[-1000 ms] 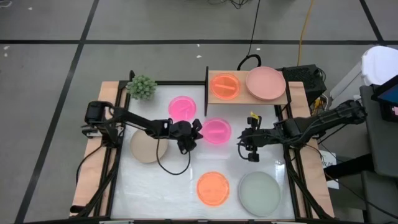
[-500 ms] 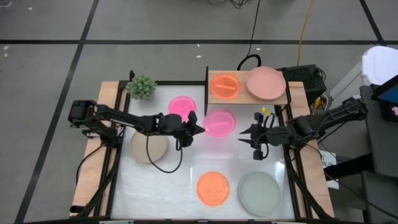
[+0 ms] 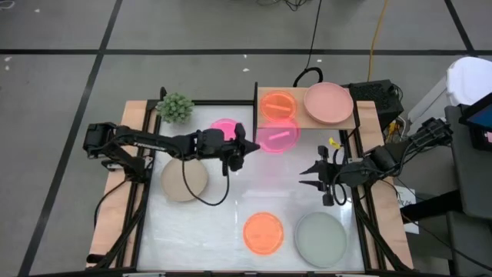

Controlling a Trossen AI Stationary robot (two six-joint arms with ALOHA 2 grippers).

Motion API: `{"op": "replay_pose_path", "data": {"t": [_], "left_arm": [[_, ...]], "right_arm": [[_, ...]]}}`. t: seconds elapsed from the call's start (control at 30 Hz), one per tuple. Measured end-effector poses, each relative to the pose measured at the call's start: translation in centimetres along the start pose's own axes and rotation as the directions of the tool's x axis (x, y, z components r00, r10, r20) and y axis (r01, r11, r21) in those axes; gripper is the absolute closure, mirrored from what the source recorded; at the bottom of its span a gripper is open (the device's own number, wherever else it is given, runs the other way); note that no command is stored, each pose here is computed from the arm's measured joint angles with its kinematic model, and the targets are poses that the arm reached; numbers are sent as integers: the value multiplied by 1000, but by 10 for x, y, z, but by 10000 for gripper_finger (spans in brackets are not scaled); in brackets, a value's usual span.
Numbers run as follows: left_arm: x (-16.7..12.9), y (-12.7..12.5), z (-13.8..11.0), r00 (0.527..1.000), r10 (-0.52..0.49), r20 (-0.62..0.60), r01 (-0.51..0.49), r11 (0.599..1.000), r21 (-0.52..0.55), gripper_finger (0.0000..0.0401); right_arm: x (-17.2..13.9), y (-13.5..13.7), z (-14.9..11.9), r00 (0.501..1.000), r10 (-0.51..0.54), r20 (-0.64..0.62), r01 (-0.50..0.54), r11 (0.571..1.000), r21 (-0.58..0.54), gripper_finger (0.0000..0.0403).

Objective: Place and stack plates onto a shelf
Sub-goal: Stack the right pink plate on top of the orange plate on the shelf

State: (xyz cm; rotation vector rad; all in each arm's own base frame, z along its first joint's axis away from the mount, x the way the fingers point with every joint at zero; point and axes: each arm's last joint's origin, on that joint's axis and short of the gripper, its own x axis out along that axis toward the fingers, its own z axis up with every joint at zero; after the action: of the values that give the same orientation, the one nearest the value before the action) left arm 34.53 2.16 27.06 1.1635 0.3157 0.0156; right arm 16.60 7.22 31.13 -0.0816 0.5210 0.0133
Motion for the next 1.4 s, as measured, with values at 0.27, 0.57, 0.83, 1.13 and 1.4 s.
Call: {"op": "replay_pose_path", "data": {"t": [0.27,0.57,0.83,1.13,1.4], "left_arm": [[0,57,1,996,78,-31,-78,997,-7,400],[8,93,-7,989,142,-50,-143,990,-19,400],[49,87,-26,971,137,-197,-153,986,-66,400],[81,56,-51,951,4,-309,-43,992,-120,400],[95,38,-61,918,-26,-396,-19,994,-110,400]], "right_arm": [[-2,6,-1,1000,30,2,-30,999,-16,303],[-3,7,-1,999,40,2,-40,999,-22,303],[-3,8,-4,997,65,-29,-65,998,14,303],[-3,7,-10,995,50,-88,-44,997,70,303],[-3,7,-10,995,46,-85,-41,997,65,303]]}}
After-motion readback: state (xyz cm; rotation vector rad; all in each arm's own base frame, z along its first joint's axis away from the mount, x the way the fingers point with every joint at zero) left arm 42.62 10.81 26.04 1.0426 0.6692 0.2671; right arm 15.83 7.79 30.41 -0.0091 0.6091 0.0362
